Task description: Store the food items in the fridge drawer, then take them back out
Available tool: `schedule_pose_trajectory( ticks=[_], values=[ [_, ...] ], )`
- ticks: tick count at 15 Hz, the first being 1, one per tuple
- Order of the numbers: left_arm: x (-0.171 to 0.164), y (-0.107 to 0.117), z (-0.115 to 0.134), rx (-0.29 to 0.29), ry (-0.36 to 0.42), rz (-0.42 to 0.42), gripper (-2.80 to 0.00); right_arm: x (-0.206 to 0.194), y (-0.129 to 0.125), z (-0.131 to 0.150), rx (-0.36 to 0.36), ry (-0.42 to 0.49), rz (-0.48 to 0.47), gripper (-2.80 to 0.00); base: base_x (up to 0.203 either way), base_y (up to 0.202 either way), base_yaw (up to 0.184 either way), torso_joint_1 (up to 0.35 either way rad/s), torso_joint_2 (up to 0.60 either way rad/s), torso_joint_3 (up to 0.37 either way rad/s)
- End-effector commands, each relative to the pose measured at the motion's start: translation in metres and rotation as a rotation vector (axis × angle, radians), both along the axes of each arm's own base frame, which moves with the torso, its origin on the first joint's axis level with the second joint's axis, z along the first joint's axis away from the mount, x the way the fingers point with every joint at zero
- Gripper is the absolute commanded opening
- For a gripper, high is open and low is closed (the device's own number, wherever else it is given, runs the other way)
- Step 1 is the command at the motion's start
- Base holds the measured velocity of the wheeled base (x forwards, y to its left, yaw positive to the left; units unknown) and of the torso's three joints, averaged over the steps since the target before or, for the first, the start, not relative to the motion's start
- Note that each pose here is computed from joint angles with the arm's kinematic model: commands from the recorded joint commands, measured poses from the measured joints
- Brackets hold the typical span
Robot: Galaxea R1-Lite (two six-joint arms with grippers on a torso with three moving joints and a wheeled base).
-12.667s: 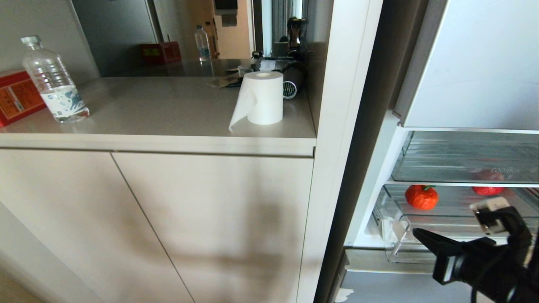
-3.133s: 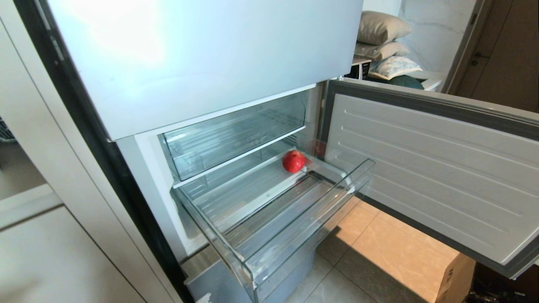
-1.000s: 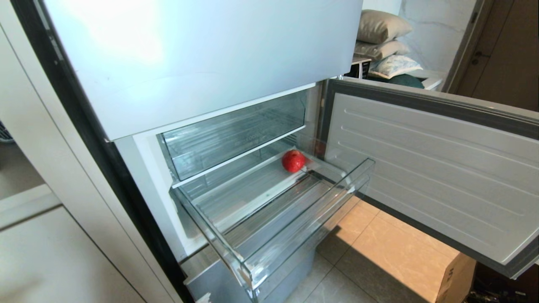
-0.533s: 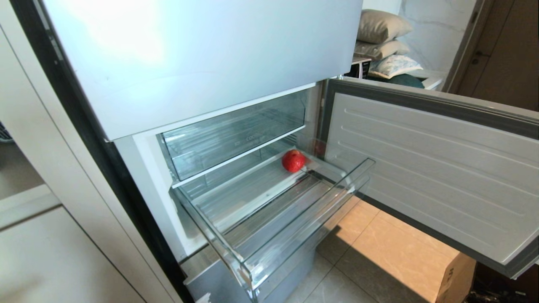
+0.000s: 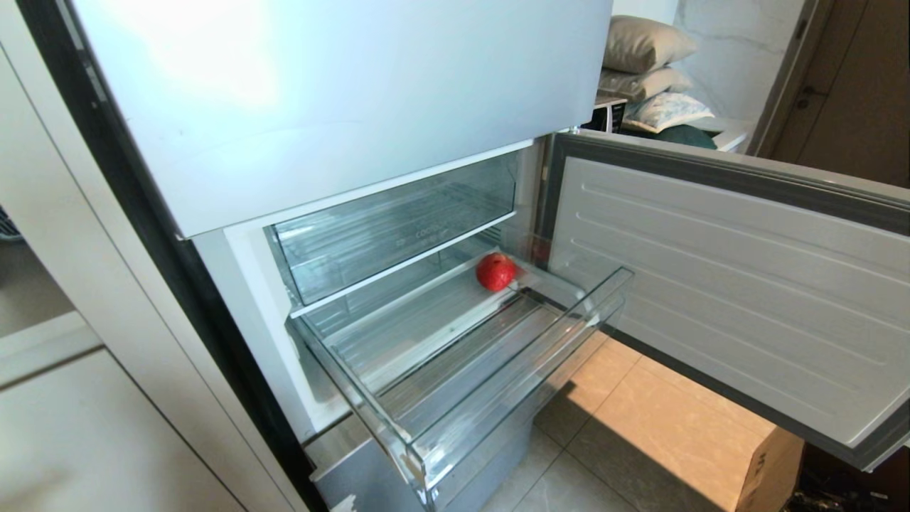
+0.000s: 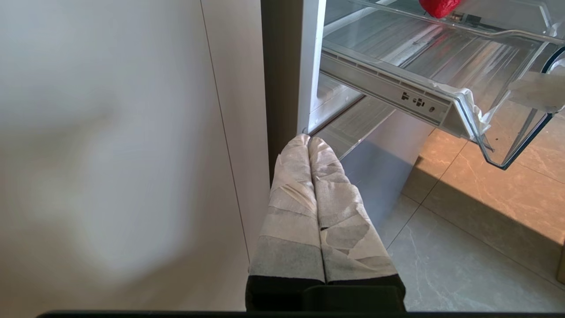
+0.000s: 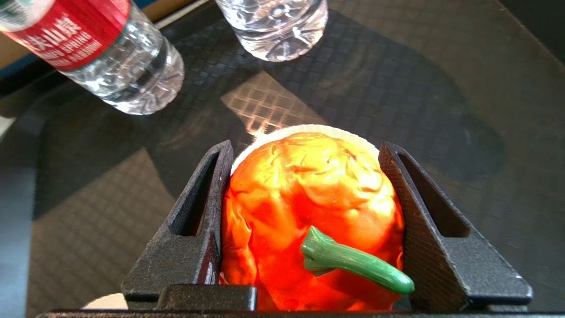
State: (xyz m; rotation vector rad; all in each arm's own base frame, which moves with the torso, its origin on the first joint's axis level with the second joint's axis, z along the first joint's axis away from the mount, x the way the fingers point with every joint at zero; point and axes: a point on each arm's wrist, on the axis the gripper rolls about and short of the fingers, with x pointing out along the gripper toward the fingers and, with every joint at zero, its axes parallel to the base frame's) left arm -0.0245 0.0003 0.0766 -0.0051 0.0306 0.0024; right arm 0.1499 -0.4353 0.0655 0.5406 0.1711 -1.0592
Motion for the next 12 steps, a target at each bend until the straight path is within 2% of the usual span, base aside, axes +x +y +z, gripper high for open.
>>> schedule_pose_trajectory(
  ticks=[1,12],
  values=[
    [0.0,0.0,0.0,-0.001,0.0,0.001,-2.8,0.0,0.0,0.006,-0.014,-0.011,0.009,-2.8,0.0,0.0,0.0,0.0,0.0,0.0],
    [0.0,0.0,0.0,-0.001,0.0,0.001,-2.8,0.009,-0.002,-0.003,-0.001,-0.009,0.026,-2.8,0.0,0.0,0.0,0.0,0.0,0.0]
  ],
)
